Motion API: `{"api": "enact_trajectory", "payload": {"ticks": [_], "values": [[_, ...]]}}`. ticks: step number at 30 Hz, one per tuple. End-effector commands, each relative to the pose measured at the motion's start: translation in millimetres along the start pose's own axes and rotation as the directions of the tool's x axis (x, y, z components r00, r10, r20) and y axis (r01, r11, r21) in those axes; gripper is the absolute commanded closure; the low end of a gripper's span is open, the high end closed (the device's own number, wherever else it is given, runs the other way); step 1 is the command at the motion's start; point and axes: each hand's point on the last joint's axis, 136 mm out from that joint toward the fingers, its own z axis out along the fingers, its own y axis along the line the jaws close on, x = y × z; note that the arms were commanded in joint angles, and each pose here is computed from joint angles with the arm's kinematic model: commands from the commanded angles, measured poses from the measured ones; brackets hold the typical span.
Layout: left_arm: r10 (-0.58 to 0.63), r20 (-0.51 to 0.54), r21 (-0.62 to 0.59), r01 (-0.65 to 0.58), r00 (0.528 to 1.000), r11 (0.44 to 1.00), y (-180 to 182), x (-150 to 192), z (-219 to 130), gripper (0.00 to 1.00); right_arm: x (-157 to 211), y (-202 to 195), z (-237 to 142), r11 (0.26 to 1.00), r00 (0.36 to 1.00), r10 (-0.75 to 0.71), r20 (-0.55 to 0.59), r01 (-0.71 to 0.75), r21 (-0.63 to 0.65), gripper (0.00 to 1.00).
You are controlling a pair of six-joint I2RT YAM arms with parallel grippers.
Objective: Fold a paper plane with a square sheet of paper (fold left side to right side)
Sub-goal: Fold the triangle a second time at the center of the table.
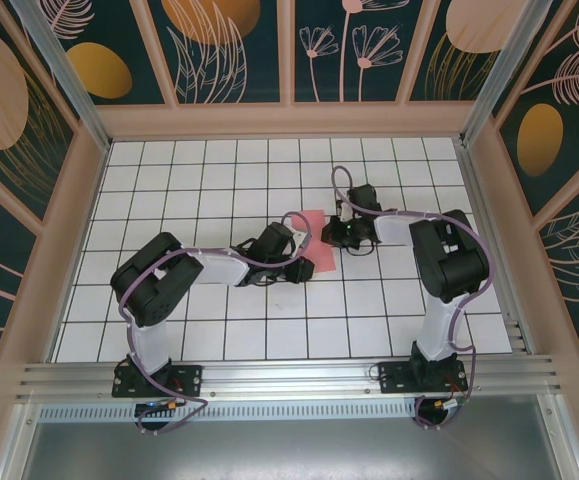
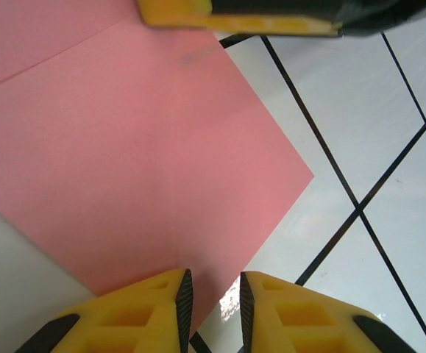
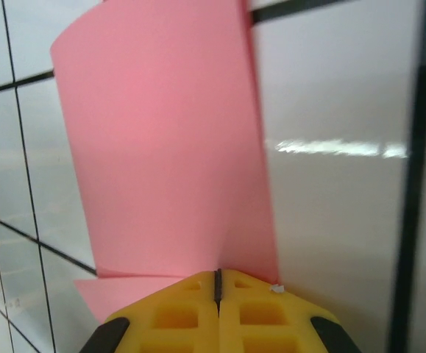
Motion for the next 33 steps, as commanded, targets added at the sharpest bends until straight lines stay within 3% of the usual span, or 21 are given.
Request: {"api": "enact_trajectory", "payload": {"ticks": [1, 10, 18, 22, 27, 33], "values": [[-0.077, -0.17, -0.083, 0.063, 0.982, 0.995, 23.5, 55.3, -3.8, 0.72, -21.4, -39.4, -2.5, 0.991, 0.997, 0.016, 0.071, -0.025, 0.13, 0.96], [-0.107, -0.189, -0.083, 0.092, 0.976, 0.992, 26.0, 75.0, -17.6, 0.72, -8.6, -39.0, 4.1, 0.994, 0.999, 0.026, 0.041, -0.03, 0.109, 0.96], [-0.101, -0.172, -0.077, 0.089, 0.98, 0.993, 21.8, 73.1, -28.5, 0.72, -6.6, -37.8, 6.1, 0.994, 0.999, 0.027, 0.037, -0.031, 0.103, 0.96], [-0.088, -0.138, -0.062, 0.08, 0.987, 0.995, 15.0, 60.5, -38.9, 0.71, -6.9, -33.2, 5.3, 0.995, 0.999, 0.021, 0.037, -0.025, 0.094, 0.96], [-0.064, -0.042, -0.001, 0.064, 0.997, 0.998, -0.1, 20.9, -60.7, 0.69, -5.8, -27.2, 5.9, 0.996, 0.999, 0.015, 0.034, -0.018, 0.084, 0.96], [-0.001, -0.05, 0.067, 0.004, 0.999, 0.998, -19.6, -12.6, -42.0, 0.7, -5.6, -22.8, 7.1, 0.997, 0.999, 0.01, 0.033, -0.013, 0.077, 0.96]]}}
